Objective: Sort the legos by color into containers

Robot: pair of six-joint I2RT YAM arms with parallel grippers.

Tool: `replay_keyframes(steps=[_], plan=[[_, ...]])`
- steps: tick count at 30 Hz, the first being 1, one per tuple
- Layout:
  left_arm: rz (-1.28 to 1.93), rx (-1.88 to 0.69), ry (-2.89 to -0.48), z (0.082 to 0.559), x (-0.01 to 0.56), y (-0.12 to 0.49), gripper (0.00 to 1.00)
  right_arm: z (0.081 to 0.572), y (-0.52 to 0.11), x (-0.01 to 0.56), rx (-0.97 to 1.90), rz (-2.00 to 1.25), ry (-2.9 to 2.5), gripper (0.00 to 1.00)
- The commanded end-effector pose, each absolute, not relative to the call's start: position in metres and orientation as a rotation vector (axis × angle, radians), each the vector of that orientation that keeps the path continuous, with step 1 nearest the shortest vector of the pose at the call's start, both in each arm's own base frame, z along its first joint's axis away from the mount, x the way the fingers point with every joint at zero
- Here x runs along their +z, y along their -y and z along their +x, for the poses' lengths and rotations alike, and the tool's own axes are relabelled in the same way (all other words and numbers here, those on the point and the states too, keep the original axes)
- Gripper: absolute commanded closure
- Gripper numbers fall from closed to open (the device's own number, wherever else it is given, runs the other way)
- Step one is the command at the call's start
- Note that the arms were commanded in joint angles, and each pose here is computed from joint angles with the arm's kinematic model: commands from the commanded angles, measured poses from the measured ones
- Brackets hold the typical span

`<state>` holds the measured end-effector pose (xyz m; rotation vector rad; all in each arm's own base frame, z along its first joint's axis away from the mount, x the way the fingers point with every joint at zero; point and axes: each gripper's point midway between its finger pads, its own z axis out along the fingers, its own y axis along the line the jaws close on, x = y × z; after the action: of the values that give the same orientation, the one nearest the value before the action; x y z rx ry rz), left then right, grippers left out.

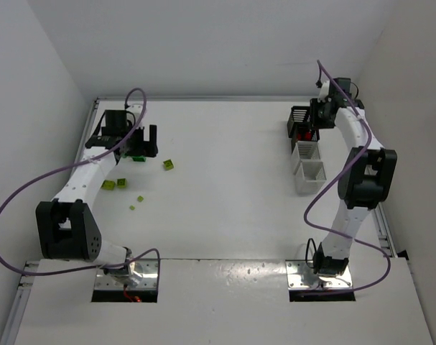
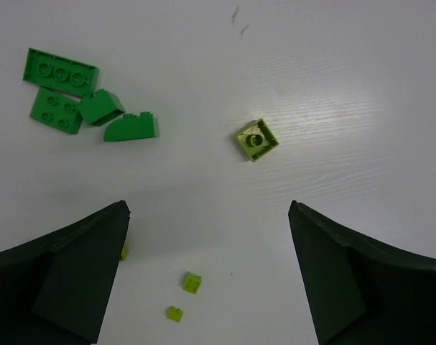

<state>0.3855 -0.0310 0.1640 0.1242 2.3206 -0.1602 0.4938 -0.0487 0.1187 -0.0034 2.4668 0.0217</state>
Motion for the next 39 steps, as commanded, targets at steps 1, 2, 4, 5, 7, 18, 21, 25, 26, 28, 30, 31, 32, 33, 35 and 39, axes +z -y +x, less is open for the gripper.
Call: replay_keyframes(steps=[1,2,4,5,7,18,21,25,26,28,30,31,32,33,35,39], plan=[[0.111,-0.078,-2.284,0.382,0.176,0.01,0.0,0.51,0.051,0.136,-0.01,-0.012,-2.402,0.61],[0.121,-0.06,-2.283,0.382,0.176,0.004,0.0,0.51,0.05,0.136,0.001,-0.016,-2.401,0.61],[0.137,-0.044,-2.291,0.382,0.173,0.0,0.0,0.51,0.05,0.136,0.001,-0.016,-2.401,0.59],[0.13,-0.022,-2.303,0.383,0.168,-0.011,0.0,0.51,0.05,0.136,0.001,-0.016,-2.401,0.58],[0.131,-0.009,-2.328,0.382,0.164,-0.022,0.03,0.51,0.048,0.141,0.012,-0.021,-2.39,0.58],[0.096,-0.025,-2.394,0.388,0.146,-0.051,0.06,0.505,0.029,0.148,0.083,-0.068,-2.382,0.54],[0.141,-0.072,-2.388,0.385,0.146,-0.052,0.06,0.503,0.01,0.163,0.174,-0.118,-2.35,0.56],[0.218,-0.141,-2.414,0.37,0.144,-0.062,0.07,0.484,-0.039,0.186,0.372,-0.32,-2.3,0.54],[0.24,-0.16,-2.429,0.364,0.141,-0.063,0.07,0.474,-0.054,0.182,0.446,-0.352,-2.31,0.53],[0.322,-0.204,-2.459,0.347,0.138,-0.068,0.1,0.46,-0.074,0.185,0.496,-0.436,-2.298,0.51],[0.372,-0.198,-2.486,0.326,0.133,-0.076,0.1,0.444,-0.089,0.177,0.524,-0.527,-2.311,0.48],[0.383,-0.202,-2.506,0.319,0.128,-0.079,0.1,0.438,-0.102,0.172,0.535,-0.584,-2.316,0.47],[0.388,-0.186,-2.519,0.313,0.127,-0.082,0.1,0.434,-0.108,0.168,0.532,-0.639,-2.309,0.46],[0.369,-0.171,-2.55,0.306,0.122,-0.087,0.1,0.43,-0.114,0.166,0.539,-0.667,-2.315,0.46],[0.374,-0.131,-2.601,0.294,0.111,-0.096,0.1,0.424,-0.128,0.164,0.542,-0.72,-2.314,0.4],[0.395,-0.076,-2.697,0.275,0.085,-0.12,0.1,0.43,-0.143,0.161,0.526,-0.791,-2.298,0.35]])
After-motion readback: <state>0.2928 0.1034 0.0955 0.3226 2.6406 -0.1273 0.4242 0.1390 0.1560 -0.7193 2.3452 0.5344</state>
